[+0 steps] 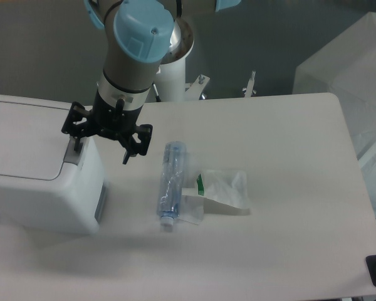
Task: Open the trash can
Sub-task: 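Push the lid edge so the trash can lid flips open, then lift the gripper away from the opened trash can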
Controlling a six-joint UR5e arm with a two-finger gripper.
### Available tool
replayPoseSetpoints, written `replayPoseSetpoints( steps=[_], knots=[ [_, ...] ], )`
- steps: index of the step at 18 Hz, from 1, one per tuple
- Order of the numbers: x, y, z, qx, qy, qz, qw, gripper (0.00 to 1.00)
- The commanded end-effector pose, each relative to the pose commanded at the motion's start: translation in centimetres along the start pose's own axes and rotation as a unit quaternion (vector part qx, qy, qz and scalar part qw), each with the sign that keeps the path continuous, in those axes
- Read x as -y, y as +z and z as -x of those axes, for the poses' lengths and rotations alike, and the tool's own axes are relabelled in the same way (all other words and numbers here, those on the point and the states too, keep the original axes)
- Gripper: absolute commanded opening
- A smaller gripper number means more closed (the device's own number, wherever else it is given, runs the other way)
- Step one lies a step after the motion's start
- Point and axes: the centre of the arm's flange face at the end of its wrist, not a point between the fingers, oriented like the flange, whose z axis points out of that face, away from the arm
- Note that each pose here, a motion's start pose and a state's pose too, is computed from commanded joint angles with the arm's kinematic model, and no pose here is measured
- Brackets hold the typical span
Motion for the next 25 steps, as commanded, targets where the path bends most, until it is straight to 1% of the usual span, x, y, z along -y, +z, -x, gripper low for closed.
replayPoseSetpoints(
  steps=[9, 15, 17, 19, 20, 22, 24, 25],
  knots=[
    [0.1, 0.1, 0.1, 0.0, 0.0, 0.001, 1.0, 1.0],
    [0.3, -1.4, -0.2, 0.008, 0.012, -0.015, 0.9998, 1.0],
    [0.5, -1.9, 0.2, 0.016, 0.016, -0.02, 0.9995, 1.0],
    [0.5, -2.7, 1.8, 0.035, 0.021, -0.029, 0.9987, 1.0],
    [0.3, -3.2, 3.1, 0.056, 0.024, -0.027, 0.9978, 1.0],
    [-0.5, -3.5, 5.8, 0.086, 0.042, -0.01, 0.9954, 1.0],
    [-2.2, -3.5, 10.5, 0.108, 0.05, 0.013, 0.9928, 1.0],
    [-2.8, -3.5, 12.2, 0.115, 0.059, 0.023, 0.9913, 1.0]
  ],
)
